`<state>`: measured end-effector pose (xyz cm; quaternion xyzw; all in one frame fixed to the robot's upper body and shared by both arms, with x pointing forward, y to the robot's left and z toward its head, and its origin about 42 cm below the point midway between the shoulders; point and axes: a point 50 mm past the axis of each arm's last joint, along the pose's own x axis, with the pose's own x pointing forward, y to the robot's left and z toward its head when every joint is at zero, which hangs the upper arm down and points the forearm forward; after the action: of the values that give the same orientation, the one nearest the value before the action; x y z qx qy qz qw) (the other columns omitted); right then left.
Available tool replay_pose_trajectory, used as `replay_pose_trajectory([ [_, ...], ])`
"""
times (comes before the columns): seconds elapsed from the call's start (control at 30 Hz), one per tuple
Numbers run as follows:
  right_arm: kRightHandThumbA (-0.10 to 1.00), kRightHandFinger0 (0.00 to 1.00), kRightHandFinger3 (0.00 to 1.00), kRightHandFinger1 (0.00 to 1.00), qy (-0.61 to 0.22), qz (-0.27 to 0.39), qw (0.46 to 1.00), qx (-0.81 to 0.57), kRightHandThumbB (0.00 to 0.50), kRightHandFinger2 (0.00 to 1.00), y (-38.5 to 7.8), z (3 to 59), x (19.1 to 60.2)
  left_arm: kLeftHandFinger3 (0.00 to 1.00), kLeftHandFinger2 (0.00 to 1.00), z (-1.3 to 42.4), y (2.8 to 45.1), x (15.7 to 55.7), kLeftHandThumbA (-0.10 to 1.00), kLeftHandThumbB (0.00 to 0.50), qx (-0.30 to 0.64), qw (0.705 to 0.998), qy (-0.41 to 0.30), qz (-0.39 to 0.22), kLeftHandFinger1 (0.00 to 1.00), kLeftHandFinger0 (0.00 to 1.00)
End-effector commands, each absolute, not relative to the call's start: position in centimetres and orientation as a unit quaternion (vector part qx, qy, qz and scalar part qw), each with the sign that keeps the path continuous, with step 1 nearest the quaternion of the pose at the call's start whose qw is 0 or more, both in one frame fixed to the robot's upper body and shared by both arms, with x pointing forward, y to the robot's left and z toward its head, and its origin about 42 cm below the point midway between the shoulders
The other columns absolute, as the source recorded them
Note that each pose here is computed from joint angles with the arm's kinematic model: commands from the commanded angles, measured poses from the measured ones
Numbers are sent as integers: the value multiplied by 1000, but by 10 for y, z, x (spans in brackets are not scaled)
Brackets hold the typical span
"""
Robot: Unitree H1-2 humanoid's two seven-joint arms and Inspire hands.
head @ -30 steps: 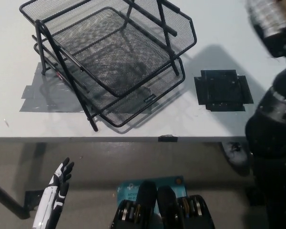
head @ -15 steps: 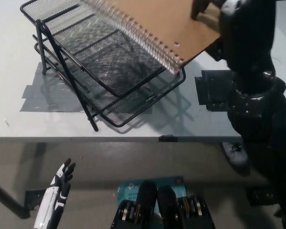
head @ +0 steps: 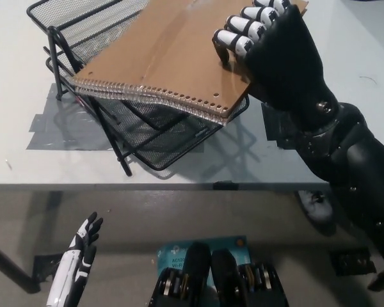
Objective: A person hands a notebook to the robot and the robot grabs it with its right hand and places it in the file tray kept in the centre of the desk infront of it.
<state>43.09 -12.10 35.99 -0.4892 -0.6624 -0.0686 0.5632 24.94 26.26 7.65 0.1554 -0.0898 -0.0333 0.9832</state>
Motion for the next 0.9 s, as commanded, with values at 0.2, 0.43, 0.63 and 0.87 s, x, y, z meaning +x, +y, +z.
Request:
replay_pose_trajectory([
  [0.2, 826, 0, 63, 0, -703, -144, 534, -447, 0, 3, -131, 394, 438, 1000, 1000, 84, 265, 250, 1000, 331, 168, 978, -116, -42, 1000, 1000],
  [0.43, 809, 0, 170, 0, -696, -171, 556, -420, 0, 61, -131, 401, 441, 1000, 1000, 84, 264, 251, 1000, 323, 165, 978, -121, -38, 1000, 1000],
  [0.63, 788, 0, 176, 0, -673, -188, 591, -403, 0, 46, -129, 401, 438, 1000, 1000, 83, 263, 251, 1000, 331, 165, 978, -121, -40, 1000, 1000],
  [0.87, 642, 0, 337, 0, -654, -200, 623, -379, 0, 49, -122, 393, 446, 1000, 1000, 86, 262, 252, 1000, 329, 165, 978, -125, -38, 1000, 1000],
])
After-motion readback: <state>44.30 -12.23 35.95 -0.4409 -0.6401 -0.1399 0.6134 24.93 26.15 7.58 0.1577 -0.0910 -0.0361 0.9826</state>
